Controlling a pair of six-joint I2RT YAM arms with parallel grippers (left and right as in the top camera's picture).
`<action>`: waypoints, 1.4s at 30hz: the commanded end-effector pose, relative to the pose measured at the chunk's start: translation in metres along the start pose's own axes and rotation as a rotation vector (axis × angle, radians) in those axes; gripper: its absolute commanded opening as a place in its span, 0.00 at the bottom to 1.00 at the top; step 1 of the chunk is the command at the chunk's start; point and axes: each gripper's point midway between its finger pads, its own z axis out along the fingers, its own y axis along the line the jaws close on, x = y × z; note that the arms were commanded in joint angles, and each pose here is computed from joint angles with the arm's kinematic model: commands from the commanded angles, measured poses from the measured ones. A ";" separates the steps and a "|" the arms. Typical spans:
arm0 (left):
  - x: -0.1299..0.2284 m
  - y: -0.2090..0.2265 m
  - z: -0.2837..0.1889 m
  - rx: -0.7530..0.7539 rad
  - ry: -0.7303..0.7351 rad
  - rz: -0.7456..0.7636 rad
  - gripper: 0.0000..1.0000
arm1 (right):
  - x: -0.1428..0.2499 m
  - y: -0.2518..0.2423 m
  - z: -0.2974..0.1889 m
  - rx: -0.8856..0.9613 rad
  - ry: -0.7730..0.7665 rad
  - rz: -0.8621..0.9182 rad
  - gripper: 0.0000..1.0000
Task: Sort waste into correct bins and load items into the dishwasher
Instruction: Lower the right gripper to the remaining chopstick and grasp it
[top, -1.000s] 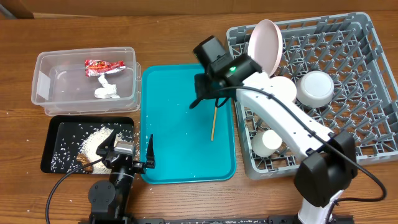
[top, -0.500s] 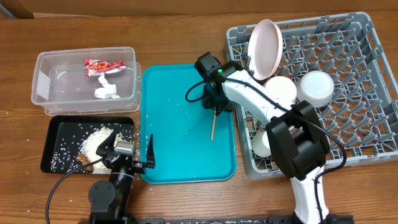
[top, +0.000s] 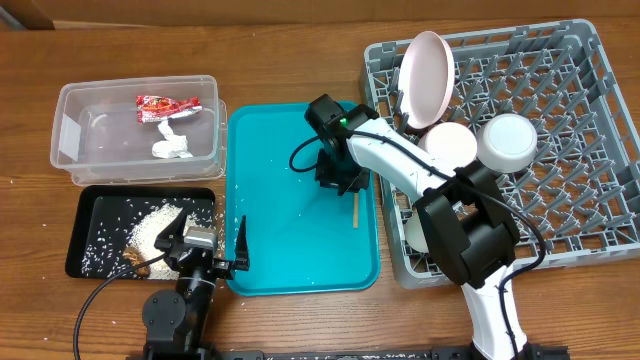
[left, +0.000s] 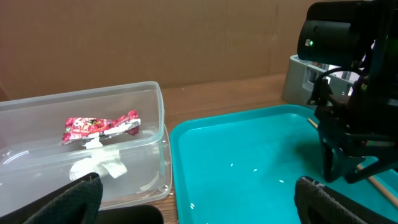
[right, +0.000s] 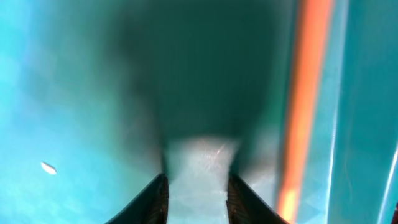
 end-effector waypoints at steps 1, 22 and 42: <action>0.001 0.001 0.000 -0.003 -0.005 0.009 1.00 | 0.000 -0.002 0.000 0.009 0.010 -0.115 0.24; 0.001 0.001 0.000 -0.003 -0.005 0.009 1.00 | -0.028 -0.043 -0.010 0.124 -0.119 -0.105 0.38; 0.001 0.001 0.000 -0.003 -0.005 0.009 1.00 | -0.010 -0.041 0.020 0.095 0.011 -0.093 0.41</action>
